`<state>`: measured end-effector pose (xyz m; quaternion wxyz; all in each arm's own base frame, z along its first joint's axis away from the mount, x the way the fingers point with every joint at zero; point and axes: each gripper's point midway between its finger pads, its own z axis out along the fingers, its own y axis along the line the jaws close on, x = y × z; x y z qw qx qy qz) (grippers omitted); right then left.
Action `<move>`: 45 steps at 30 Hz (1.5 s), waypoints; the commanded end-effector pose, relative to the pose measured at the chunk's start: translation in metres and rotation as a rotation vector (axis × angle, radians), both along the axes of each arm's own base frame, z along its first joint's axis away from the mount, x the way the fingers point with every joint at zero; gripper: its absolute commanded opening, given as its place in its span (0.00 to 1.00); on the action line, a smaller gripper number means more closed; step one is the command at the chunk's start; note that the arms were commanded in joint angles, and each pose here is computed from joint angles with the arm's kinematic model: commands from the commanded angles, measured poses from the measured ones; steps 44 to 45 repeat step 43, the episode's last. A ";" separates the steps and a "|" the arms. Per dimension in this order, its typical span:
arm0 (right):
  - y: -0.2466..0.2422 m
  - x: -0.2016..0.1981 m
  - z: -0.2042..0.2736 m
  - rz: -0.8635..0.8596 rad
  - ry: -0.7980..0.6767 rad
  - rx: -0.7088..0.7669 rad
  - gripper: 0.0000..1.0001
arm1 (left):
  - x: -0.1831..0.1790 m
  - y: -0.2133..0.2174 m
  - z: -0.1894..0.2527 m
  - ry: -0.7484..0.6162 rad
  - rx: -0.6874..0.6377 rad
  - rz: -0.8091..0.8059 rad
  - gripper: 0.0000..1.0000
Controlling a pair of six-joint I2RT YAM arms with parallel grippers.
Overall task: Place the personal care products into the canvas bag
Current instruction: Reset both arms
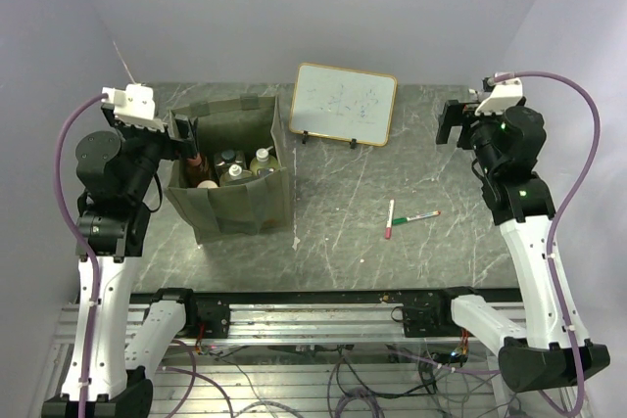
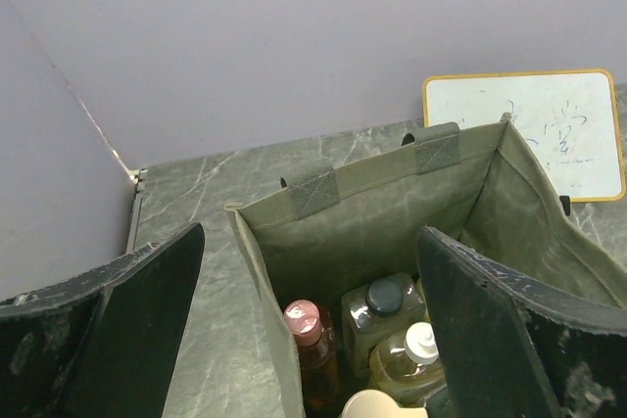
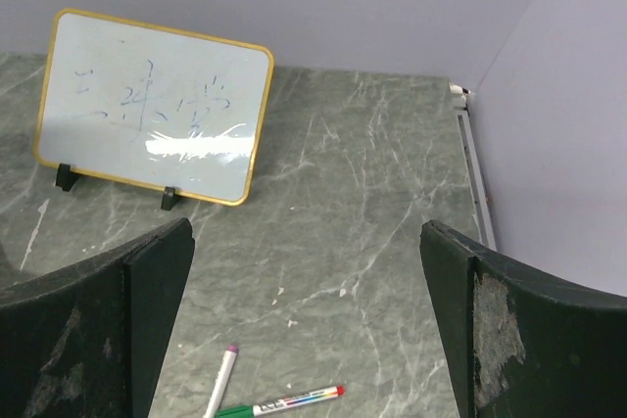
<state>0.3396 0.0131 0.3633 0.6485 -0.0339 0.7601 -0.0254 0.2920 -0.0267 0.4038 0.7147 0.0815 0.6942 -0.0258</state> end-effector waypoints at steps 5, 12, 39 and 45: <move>-0.001 -0.007 0.003 0.003 -0.040 0.001 1.00 | -0.002 0.003 0.007 -0.043 -0.007 0.013 0.99; 0.001 0.002 0.005 0.008 -0.055 0.022 1.00 | -0.001 0.000 0.010 -0.051 -0.007 -0.006 0.99; -0.003 0.000 0.002 -0.006 -0.076 0.000 1.00 | 0.003 0.000 0.015 -0.072 0.023 -0.011 0.99; -0.003 0.002 0.006 -0.005 -0.081 0.005 1.00 | 0.003 0.000 0.012 -0.066 0.024 -0.015 0.99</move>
